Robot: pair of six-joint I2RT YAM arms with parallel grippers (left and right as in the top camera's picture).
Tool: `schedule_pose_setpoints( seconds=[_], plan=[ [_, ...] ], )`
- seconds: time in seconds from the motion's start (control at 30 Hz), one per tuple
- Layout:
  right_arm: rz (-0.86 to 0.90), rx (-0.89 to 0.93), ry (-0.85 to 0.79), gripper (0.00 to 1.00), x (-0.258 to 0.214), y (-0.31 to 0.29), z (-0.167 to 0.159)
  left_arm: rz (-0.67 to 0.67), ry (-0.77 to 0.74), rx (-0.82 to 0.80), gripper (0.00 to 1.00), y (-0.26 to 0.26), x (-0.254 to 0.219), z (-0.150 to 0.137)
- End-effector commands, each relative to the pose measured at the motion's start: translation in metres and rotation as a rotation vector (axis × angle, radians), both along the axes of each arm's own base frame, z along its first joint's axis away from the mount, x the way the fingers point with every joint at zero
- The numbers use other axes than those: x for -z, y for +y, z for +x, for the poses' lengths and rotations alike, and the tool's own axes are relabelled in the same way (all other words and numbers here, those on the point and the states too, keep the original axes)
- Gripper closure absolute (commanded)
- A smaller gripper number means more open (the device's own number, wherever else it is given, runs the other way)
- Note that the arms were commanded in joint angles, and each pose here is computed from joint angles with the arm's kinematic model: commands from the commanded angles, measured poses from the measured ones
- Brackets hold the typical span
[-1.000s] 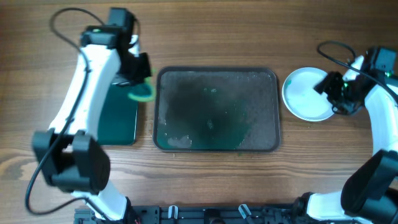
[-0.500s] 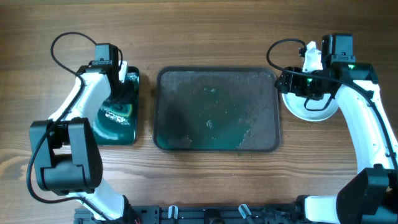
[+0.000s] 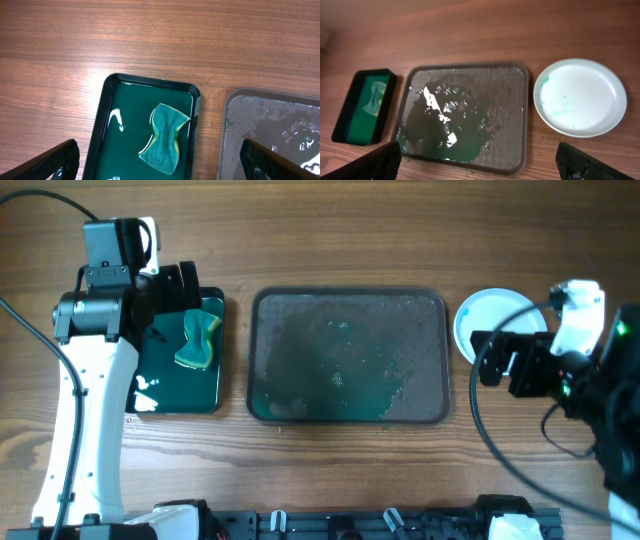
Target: Clean dirty plates on tray and stack at the side
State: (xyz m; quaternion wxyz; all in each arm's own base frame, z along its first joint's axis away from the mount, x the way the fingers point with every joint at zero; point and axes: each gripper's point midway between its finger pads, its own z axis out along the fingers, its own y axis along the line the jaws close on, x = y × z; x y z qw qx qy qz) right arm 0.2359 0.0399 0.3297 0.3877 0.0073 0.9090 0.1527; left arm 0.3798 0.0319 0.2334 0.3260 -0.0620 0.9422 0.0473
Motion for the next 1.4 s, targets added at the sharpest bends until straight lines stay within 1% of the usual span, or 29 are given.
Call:
schedule_pose_setpoints(
  seconds=[0.0, 0.07, 0.1, 0.17, 0.23, 0.37, 0.47, 0.5, 0.53, 0.6, 0.7, 0.83, 0.97, 1.03, 1.07, 1.1, 1.37],
  plan=[
    [-0.015, -0.022, -0.058, 0.0, -0.013, 0.002, -0.012, -0.001, -0.002, -0.023, 0.0, 0.003, 0.0, 0.001],
    [-0.042, 0.002, -0.049, 0.0, -0.01, -0.004, -0.012, -0.001, -0.002, -0.023, 0.0, 0.003, 0.0, 0.001],
    [-0.066, -0.015, -0.06, 0.0, -0.011, -0.004, -0.011, -0.001, -0.002, -0.023, 0.0, 0.003, 0.0, 0.001],
    [-0.098, -0.039, -0.113, 0.0, -0.018, -0.004, -0.005, -0.001, -0.002, -0.023, 0.0, 0.003, 0.0, 0.001],
    [-0.095, -0.043, -0.202, 0.0, -0.028, -0.003, 0.007, -0.001, -0.002, -0.023, 0.0, 0.003, 0.0, 0.001],
    [-0.109, -0.038, -0.466, 0.0, -0.03, -0.002, 0.018, -0.001, -0.002, -0.023, 0.0, 0.003, 0.0, 0.001],
    [-0.103, -0.038, -0.827, 0.0, -0.038, 0.004, 0.011, -0.001, -0.002, -0.023, 0.0, 0.003, 0.0, 0.001],
    [-0.108, -0.035, -0.925, 0.0, -0.032, 0.004, 0.005, -0.001, -0.002, -0.023, 0.0, 0.003, 0.0, 0.001],
    [-0.11, -0.035, -0.961, 0.0, -0.018, 0.005, 0.002, -0.001, -0.002, -0.023, 0.0, 0.003, 0.0, 0.001],
    [-0.113, -0.008, -0.945, 0.0, 0.026, 0.002, 0.003, -0.001, -0.002, -0.023, 0.0, 0.003, 0.0, 0.001],
    [-0.092, -0.025, -0.915, 0.0, 0.074, 0.01, 0.001, -0.001, -0.002, -0.023, 0.0, 0.003, 0.0, 0.001],
    [-0.012, -0.006, -0.922, 0.0, 0.104, 0.011, 0.003, -0.001, -0.002, -0.023, 0.0, 0.003, 0.0, 0.001],
    [-0.027, 0.013, -0.894, 0.0, 0.121, 0.008, 0.003, -0.001, -0.002, -0.023, 0.0, 0.003, 0.0, 0.001],
    [-0.013, 0.014, -0.827, 0.0, 0.136, 0.008, 0.004, -0.001, -0.002, -0.023, 0.0, 0.003, 0.0, 0.001],
    [0.026, 0.027, -0.769, 0.0, 0.147, 0.008, 0.005, -0.001, -0.002, -0.023, 0.0, 0.003, 0.0, 0.001],
    [0.042, 0.033, -0.749, 0.0, 0.151, 0.008, 0.005, -0.001, -0.002, -0.023, 0.0, 0.003, 0.0, 0.001],
    [0.044, 0.034, -0.742, 0.01, 0.152, 0.008, 0.005, -0.001, -0.002, -0.023, 0.0, 0.003, 0.0, 0.001]
  ],
)
